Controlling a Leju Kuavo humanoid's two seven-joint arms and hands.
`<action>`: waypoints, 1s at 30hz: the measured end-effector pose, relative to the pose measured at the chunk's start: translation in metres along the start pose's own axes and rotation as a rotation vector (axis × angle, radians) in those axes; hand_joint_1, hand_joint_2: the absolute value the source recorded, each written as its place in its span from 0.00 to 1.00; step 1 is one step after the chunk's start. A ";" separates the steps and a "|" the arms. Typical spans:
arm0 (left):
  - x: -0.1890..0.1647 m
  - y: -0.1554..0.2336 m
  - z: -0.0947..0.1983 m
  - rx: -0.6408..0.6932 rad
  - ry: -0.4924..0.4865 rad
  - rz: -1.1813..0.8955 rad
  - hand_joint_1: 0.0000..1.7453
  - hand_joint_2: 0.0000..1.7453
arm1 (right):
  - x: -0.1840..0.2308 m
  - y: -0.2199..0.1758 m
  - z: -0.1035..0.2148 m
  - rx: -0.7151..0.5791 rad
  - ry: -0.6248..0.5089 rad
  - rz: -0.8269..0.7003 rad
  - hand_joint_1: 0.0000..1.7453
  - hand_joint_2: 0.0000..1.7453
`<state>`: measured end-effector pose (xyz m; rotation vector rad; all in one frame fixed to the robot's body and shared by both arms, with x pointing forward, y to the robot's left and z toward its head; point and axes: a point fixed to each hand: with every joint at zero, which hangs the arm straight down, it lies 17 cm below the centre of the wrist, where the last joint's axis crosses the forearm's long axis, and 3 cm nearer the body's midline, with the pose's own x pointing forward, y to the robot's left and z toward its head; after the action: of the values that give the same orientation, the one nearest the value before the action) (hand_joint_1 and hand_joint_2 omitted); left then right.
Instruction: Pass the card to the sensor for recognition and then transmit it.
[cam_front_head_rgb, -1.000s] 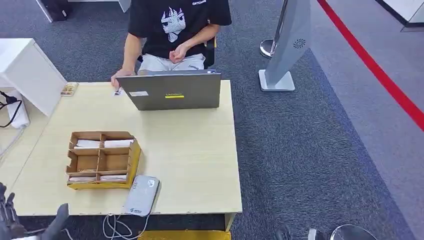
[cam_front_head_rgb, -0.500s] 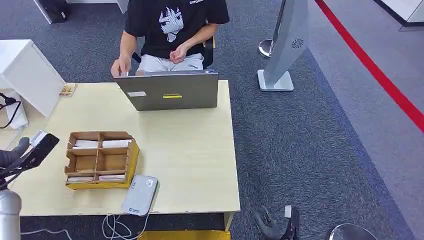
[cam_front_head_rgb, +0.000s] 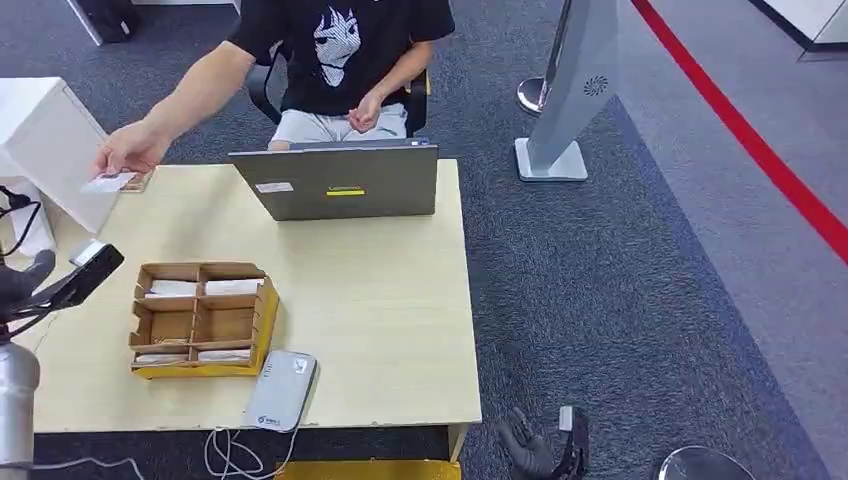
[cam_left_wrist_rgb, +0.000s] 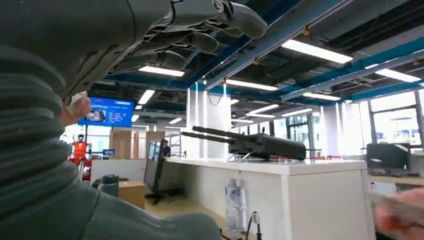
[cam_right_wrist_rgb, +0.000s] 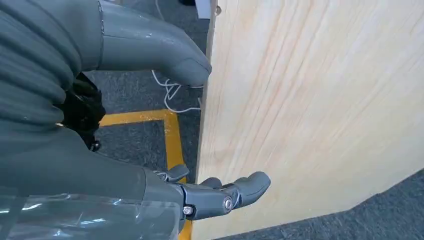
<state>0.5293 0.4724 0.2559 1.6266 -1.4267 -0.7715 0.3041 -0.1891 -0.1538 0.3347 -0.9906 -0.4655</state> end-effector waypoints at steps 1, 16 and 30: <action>0.003 0.000 -0.001 0.001 -0.006 0.001 0.00 1.00 | 0.000 0.000 0.000 -0.001 0.000 -0.001 0.00 1.00; 0.031 0.002 -0.007 0.014 -0.033 0.060 1.00 1.00 | 0.001 0.002 0.000 0.004 -0.004 -0.005 0.00 1.00; 0.042 -0.001 -0.006 0.010 -0.039 0.088 1.00 1.00 | 0.001 0.001 0.000 -0.002 -0.007 -0.011 0.00 1.00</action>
<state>0.5416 0.4323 0.2610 1.5528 -1.5219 -0.7505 0.3052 -0.1886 -0.1525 0.3378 -0.9955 -0.4781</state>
